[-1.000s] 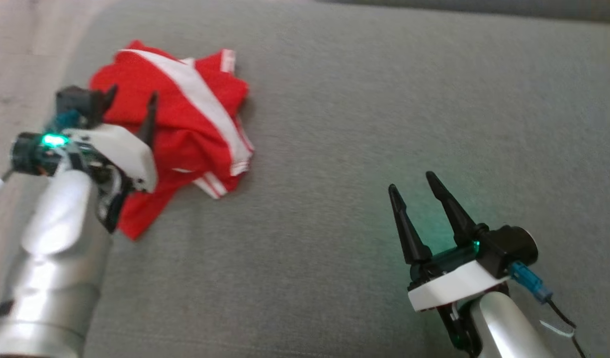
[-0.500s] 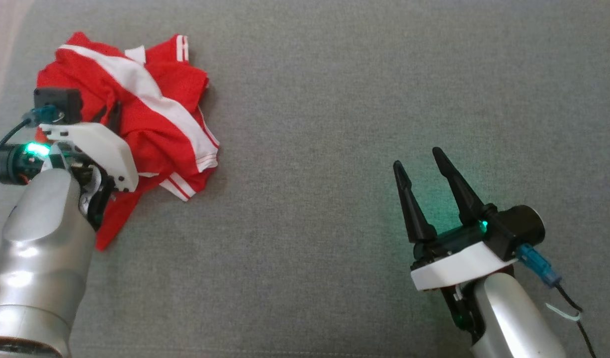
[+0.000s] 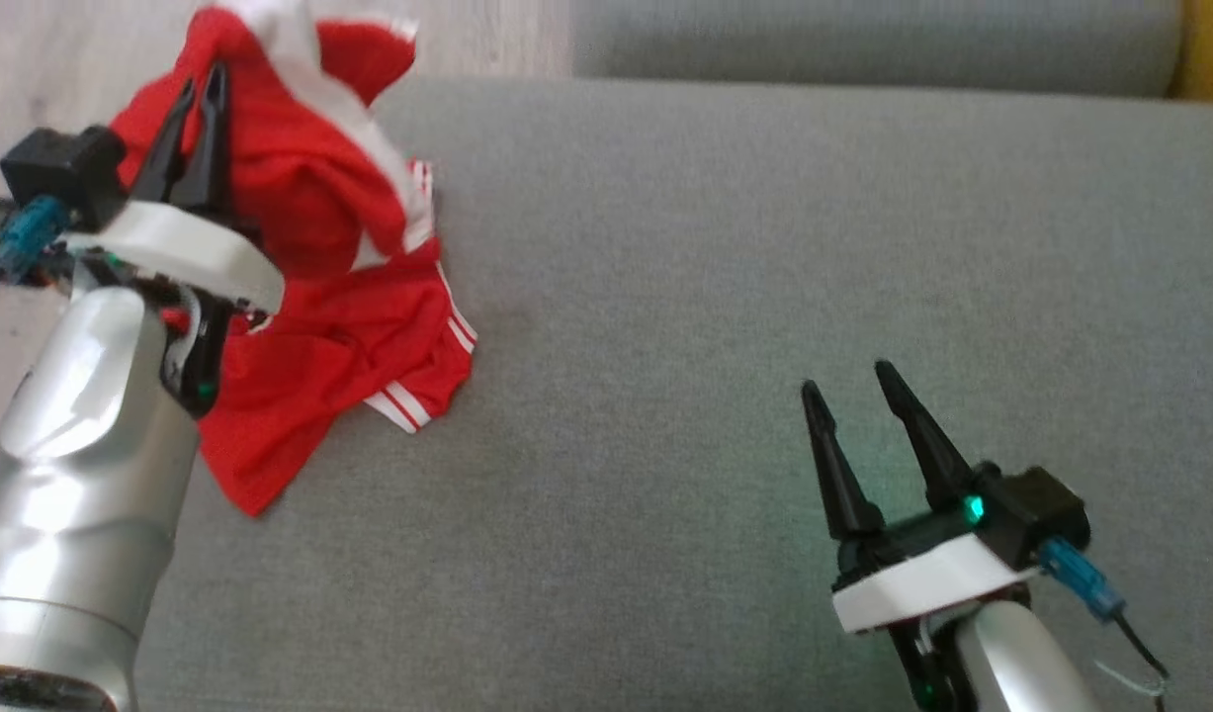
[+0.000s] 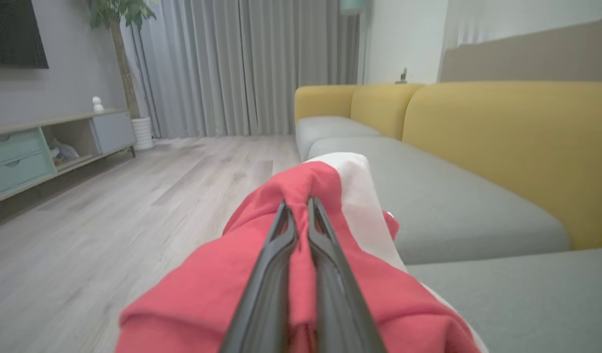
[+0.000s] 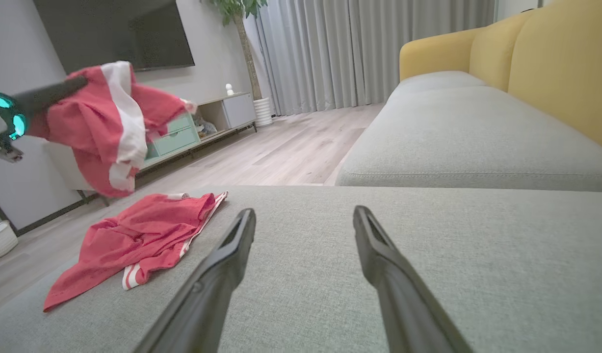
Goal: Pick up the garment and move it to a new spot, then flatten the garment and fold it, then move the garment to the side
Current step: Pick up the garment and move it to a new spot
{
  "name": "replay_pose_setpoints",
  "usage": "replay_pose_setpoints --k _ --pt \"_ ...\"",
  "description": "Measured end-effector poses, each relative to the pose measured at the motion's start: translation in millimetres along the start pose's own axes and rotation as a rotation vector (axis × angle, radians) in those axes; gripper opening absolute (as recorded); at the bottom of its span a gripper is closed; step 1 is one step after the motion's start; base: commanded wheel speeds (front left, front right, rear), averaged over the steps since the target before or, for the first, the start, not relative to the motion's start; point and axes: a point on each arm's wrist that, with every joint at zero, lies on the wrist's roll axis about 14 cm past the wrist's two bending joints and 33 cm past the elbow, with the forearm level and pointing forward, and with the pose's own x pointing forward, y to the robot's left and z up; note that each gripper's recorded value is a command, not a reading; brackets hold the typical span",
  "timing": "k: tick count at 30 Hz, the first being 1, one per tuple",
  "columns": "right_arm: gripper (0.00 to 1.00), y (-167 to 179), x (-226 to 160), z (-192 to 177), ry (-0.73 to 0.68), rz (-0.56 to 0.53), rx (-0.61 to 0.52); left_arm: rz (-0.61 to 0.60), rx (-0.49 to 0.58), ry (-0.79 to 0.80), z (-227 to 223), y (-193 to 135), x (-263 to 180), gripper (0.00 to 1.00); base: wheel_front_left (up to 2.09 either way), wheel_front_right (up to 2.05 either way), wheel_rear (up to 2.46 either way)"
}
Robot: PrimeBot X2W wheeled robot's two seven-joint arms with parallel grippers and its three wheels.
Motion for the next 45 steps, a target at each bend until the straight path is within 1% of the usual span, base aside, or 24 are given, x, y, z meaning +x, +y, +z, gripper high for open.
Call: replay_pose_setpoints --k 1,3,6,10,15,20,25,27,31,32,33,36,38,41,45 --pt "1.00 0 0 0 0.000 0.000 0.000 0.000 0.000 0.000 0 0 0 0.00 0.00 0.00 0.00" --pt "1.00 1 -4 3 -0.006 -0.004 0.001 -0.020 0.004 -0.062 23 -6 -3 0.00 0.00 0.00 0.00" --pt "1.00 6 -5 9 -0.023 0.008 -0.001 -0.059 0.020 -0.106 43 -17 -9 0.00 0.00 0.00 0.00" --pt "1.00 2 -9 15 -0.040 -0.010 0.008 -0.159 -0.009 -0.060 29 -55 -16 0.00 0.00 0.00 0.00" --pt "1.00 -13 -17 20 -0.057 -0.062 0.004 -0.317 -0.038 -0.010 12 -118 -17 0.00 0.00 0.00 0.00" --pt "1.00 -40 -31 28 -0.084 -0.154 0.013 -0.500 -0.090 0.012 6 -197 -15 0.00 0.00 0.00 0.00" --pt "1.00 -71 -44 48 -0.142 -0.254 0.002 -0.669 -0.135 0.039 -6 -272 -17 0.00 0.00 0.00 0.00" --pt "1.00 -83 -52 52 -0.152 -0.297 0.002 -0.720 -0.159 0.060 -14 -296 -18 0.00 0.00 0.00 0.00" --pt "1.00 -105 -70 52 -0.154 -0.383 0.005 -0.787 -0.183 0.089 -35 -334 -17 0.00 0.00 0.00 0.00" --pt "1.00 -109 -74 51 -0.149 -0.402 0.003 -0.807 -0.176 0.109 -45 -341 -19 0.55 0.00 0.00 0.00" --pt "1.00 -113 -78 49 -0.143 -0.419 0.002 -0.822 -0.164 0.135 -57 -347 -20 1.00 0.00 0.00 0.00" --pt "1.00 -123 -84 43 -0.122 -0.457 0.006 -0.851 -0.157 0.193 -86 -359 -24 1.00 0.00 0.00 0.00" --pt "1.00 -128 -87 40 -0.112 -0.474 0.006 -0.848 -0.155 0.200 -97 -360 -23 1.00 0.00 0.00 0.00" --pt "1.00 -128 -83 38 -0.108 -0.469 0.004 -0.805 -0.143 0.186 -103 -346 -17 1.00 0.00 0.00 0.00" --pt "1.00 -121 -72 40 -0.113 -0.429 -0.005 -0.708 -0.119 0.115 -88 -315 -2 1.00 0.00 0.00 0.00"
